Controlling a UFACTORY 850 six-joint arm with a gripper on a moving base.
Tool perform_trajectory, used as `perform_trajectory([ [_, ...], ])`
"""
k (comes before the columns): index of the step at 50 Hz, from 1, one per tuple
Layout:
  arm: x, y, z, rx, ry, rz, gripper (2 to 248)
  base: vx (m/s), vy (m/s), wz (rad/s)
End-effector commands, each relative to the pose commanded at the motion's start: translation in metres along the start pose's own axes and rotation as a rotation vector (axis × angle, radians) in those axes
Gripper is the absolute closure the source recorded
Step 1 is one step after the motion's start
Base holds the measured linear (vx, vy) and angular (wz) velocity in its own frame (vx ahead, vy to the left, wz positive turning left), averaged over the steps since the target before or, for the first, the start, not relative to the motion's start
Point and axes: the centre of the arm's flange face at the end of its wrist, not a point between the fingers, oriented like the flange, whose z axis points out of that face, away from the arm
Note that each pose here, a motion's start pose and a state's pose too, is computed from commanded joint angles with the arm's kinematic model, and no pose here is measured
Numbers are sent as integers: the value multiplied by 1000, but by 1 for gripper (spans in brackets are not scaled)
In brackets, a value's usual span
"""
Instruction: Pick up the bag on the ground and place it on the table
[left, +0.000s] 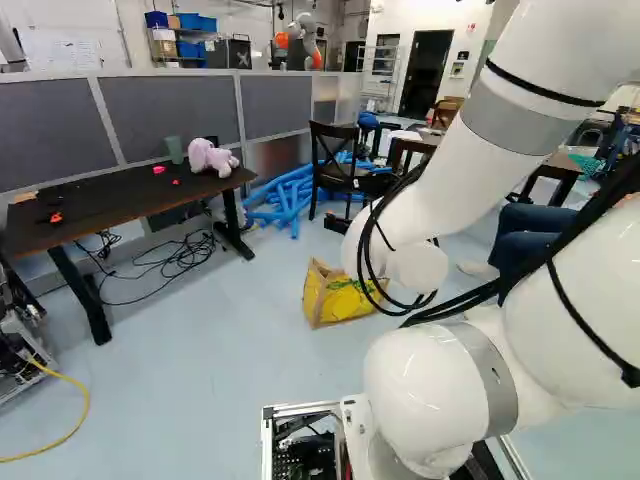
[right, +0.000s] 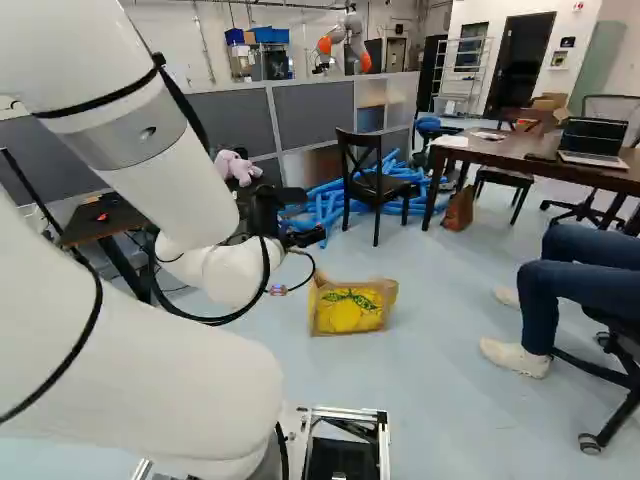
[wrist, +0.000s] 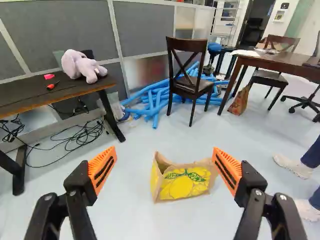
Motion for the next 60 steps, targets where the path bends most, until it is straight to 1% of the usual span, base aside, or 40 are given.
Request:
perform_trajectory([
  [22, 0, 0, 0, 0, 0, 0, 3, 227, 4, -15],
  [40, 0, 0, 0, 0, 0, 0, 3, 181, 2, -14],
  [48, 0, 0, 0, 0, 0, 0, 3, 147, -1, -11],
  [49, 2, 0, 4, 0, -2, 0, 3, 138, -4, -16],
  [60, 6, 0, 13, 0, -6, 0, 3, 16, 2, -5],
])
